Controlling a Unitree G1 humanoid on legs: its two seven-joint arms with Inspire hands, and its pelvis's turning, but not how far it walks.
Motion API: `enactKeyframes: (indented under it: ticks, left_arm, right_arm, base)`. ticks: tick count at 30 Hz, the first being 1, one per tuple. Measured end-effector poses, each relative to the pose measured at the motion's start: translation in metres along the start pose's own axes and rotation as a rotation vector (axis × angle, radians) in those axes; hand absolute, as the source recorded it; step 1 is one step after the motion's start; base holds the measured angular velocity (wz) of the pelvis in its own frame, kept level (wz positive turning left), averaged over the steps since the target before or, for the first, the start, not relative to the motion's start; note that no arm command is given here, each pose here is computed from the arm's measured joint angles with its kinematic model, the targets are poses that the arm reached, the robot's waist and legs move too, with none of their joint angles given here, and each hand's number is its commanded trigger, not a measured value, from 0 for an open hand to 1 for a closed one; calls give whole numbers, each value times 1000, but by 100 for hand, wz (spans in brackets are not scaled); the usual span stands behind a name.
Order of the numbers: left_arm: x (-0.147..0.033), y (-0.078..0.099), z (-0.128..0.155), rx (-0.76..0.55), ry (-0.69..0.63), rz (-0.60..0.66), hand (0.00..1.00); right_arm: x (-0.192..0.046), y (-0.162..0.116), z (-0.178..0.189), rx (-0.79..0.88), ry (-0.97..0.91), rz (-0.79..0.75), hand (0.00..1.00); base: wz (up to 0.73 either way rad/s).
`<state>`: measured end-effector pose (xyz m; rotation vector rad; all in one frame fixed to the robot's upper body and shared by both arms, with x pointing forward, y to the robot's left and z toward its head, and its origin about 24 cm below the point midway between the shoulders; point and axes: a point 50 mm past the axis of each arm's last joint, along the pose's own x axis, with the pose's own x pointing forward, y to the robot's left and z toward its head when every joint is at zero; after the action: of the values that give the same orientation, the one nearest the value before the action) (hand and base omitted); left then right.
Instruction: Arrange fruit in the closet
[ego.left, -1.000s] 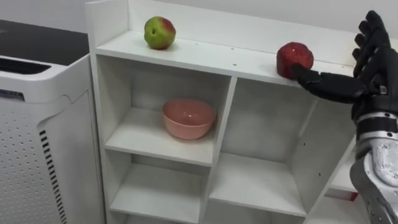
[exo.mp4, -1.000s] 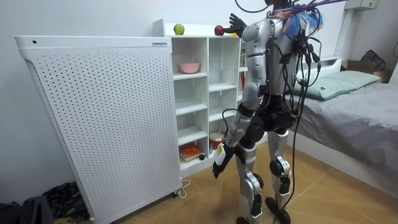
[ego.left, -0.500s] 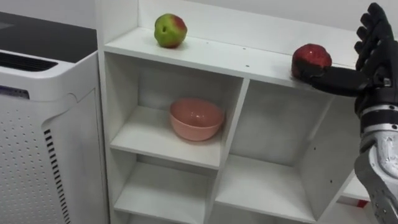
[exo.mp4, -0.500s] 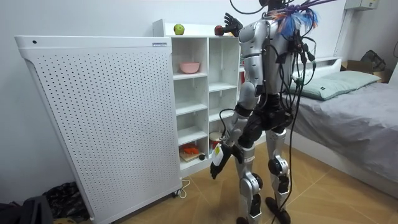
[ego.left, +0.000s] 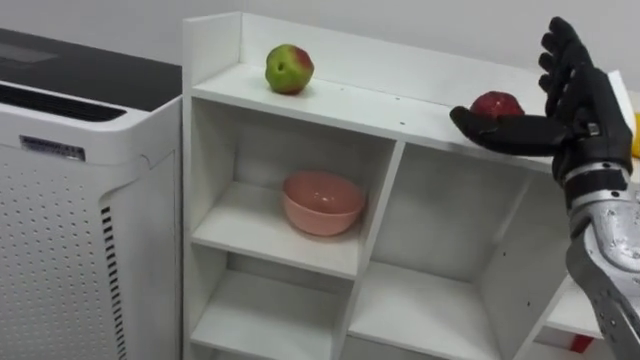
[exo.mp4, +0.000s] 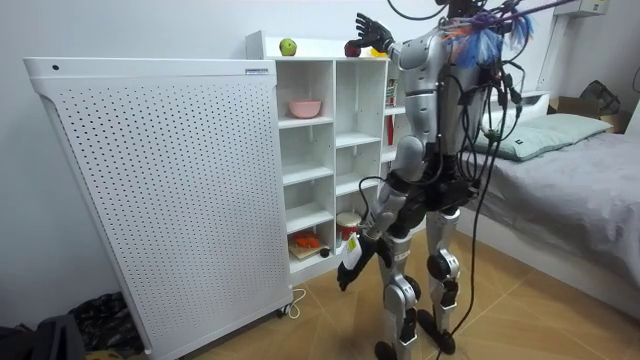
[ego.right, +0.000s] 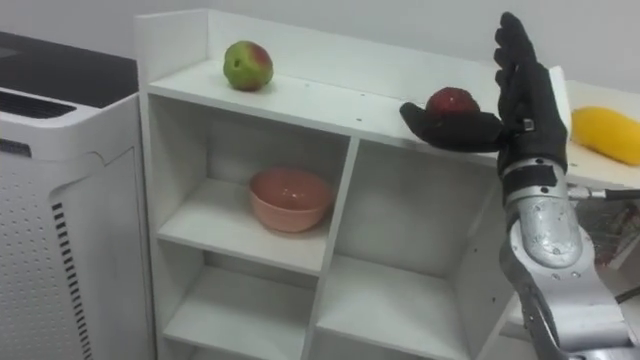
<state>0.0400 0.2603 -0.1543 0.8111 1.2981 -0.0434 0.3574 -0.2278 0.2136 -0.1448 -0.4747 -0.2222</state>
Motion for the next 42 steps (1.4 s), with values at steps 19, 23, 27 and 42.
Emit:
enactKeyframes:
  ticks: [19,23,27,42]
  left_arm:
    - [2,3,8,-1,-7,9,0]
    - [2,4,9,-2,-9,11,0]
    - [1,3,8,-3,-7,10,0]
    - [1,2,6,-10,1,8,0]
  right_arm:
    - [-1,-3,-15,-24,97,-13,0]
    - [-1,-4,-18,-28,114,-8,0]
    - [-1,-4,-18,-26,114,-9,0]
    - [-2,-3,-20,-21,135,23,7]
  base:
    - [1]
    - [0]
    - [0]
    - [0]
